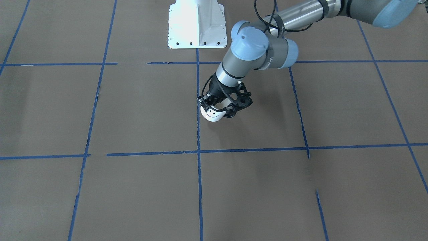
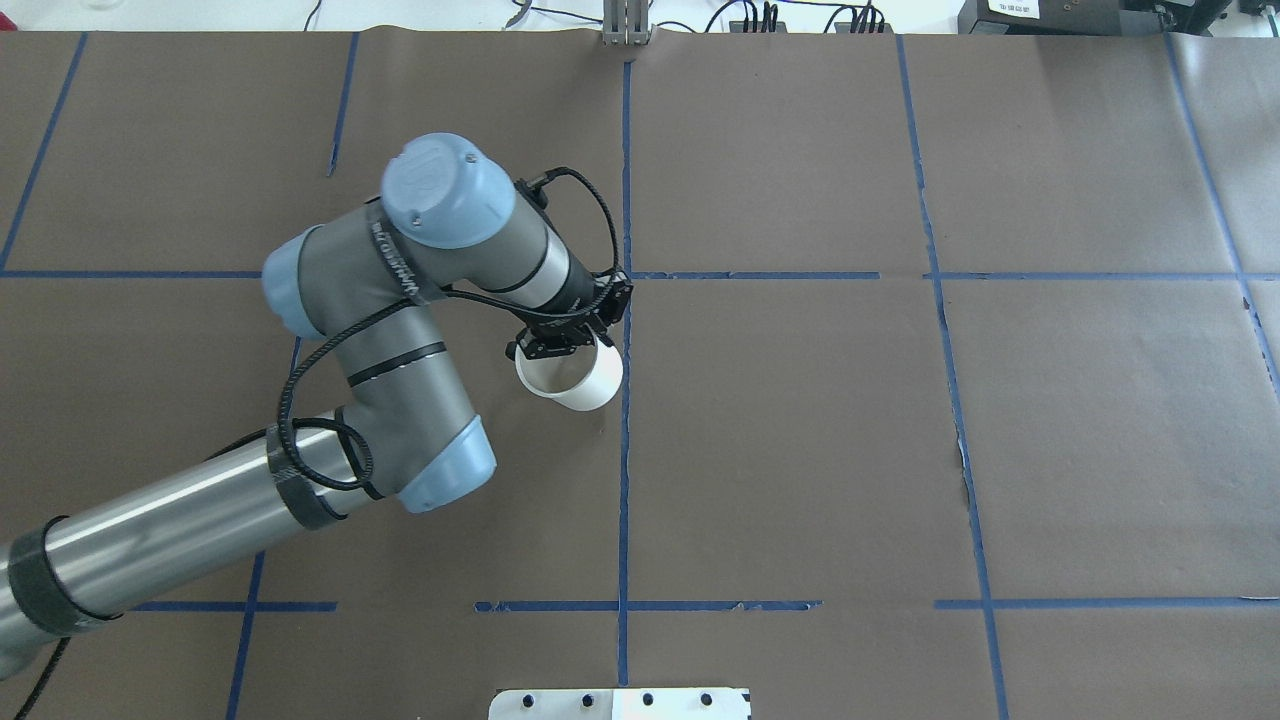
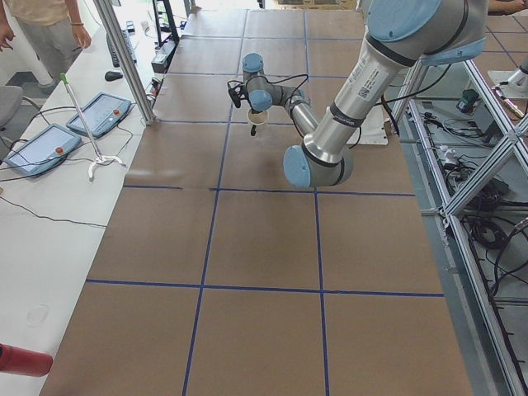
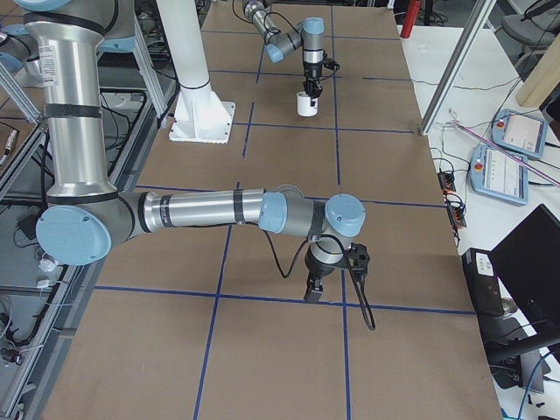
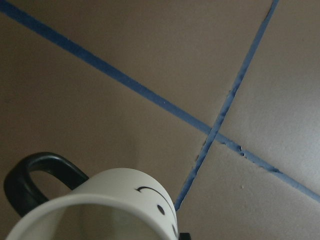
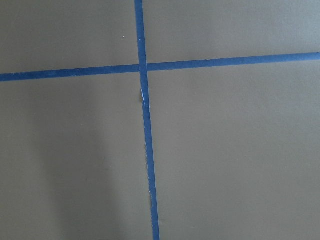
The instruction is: Flip mug
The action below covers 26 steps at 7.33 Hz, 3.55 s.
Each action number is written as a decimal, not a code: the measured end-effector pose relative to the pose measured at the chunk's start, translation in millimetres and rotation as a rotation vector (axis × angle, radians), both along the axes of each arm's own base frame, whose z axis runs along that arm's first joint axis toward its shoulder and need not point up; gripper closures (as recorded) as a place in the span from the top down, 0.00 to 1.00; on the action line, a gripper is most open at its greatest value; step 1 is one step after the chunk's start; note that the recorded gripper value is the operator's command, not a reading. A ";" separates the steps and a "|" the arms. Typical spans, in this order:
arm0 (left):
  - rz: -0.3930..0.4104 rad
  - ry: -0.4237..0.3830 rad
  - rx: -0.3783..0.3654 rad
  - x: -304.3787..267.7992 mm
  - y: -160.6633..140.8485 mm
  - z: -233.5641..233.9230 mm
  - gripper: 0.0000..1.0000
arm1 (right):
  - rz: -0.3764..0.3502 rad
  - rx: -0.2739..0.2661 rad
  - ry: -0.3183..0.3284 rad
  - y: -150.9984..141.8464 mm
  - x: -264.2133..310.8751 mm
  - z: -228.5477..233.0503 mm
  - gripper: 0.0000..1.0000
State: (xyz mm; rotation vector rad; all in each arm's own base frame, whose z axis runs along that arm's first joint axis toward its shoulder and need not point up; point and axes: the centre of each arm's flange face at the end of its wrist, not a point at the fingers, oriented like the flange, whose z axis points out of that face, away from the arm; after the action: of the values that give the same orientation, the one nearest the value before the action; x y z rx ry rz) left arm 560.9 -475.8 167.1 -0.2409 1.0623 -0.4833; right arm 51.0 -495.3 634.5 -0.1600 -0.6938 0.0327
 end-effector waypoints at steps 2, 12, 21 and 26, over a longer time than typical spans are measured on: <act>0.008 -0.135 -0.026 37.5 4.4 -27.7 0.00 | 0.000 0.000 0.000 0.0 0.0 0.0 1.00; 0.083 -0.188 0.427 -182.3 -43.1 39.8 1.00 | 0.000 0.000 0.000 0.2 0.0 0.2 1.00; 0.377 -0.361 0.613 -623.0 17.0 446.8 1.00 | 0.000 0.000 0.000 0.1 0.0 0.1 1.00; 0.377 -0.295 0.615 -629.0 33.2 463.8 1.00 | 0.000 0.000 0.000 0.0 0.0 0.0 1.00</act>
State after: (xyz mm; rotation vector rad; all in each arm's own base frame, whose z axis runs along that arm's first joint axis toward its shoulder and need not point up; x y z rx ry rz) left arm -68.0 -442.6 630.9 0.1726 0.8054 0.1550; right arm 51.0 -495.3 634.5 -0.1600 -0.6938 0.0327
